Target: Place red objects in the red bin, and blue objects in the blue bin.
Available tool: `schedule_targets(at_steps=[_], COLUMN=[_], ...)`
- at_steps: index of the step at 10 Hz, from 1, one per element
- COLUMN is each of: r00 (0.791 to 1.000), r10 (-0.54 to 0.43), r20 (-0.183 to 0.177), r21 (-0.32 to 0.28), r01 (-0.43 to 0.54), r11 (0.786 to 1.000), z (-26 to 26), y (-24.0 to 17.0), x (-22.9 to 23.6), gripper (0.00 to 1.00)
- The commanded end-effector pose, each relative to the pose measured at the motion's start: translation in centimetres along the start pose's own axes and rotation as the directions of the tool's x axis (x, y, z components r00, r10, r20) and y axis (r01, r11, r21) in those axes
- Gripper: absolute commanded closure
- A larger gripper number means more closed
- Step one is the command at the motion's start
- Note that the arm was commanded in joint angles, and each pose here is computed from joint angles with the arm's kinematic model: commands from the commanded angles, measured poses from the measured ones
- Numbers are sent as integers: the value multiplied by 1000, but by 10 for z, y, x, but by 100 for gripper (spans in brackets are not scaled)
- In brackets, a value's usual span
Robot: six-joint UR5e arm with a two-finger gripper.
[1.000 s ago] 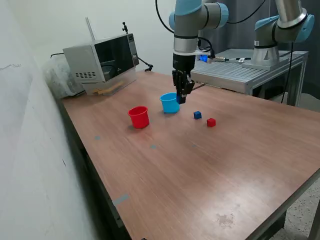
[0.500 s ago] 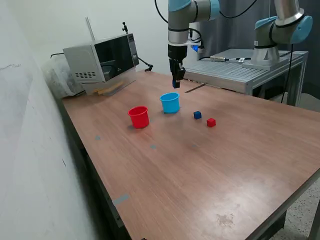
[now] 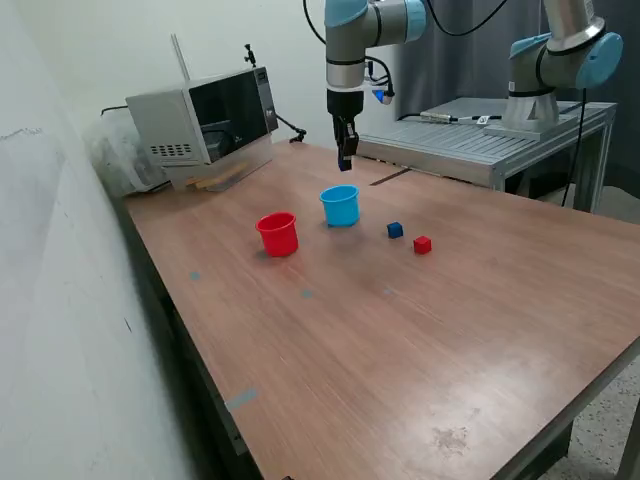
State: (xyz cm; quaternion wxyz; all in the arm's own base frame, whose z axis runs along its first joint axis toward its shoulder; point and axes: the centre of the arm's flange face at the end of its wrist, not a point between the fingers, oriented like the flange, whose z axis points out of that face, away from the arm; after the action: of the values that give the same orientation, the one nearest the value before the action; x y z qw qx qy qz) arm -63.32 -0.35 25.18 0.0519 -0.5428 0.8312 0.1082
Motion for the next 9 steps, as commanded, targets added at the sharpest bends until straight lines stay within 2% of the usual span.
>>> schedule_targets(at_steps=[1,4,9], r00=[1000,999,1000], r10=[21,34,25], r20=[7,14,18], r21=[10,32,62], r01=[-21,-34,-26], r11=[1000,999,998], z=[9,20,43], y=[9,10,10], x=[-19,-32,-25], gripper=[100,100,100])
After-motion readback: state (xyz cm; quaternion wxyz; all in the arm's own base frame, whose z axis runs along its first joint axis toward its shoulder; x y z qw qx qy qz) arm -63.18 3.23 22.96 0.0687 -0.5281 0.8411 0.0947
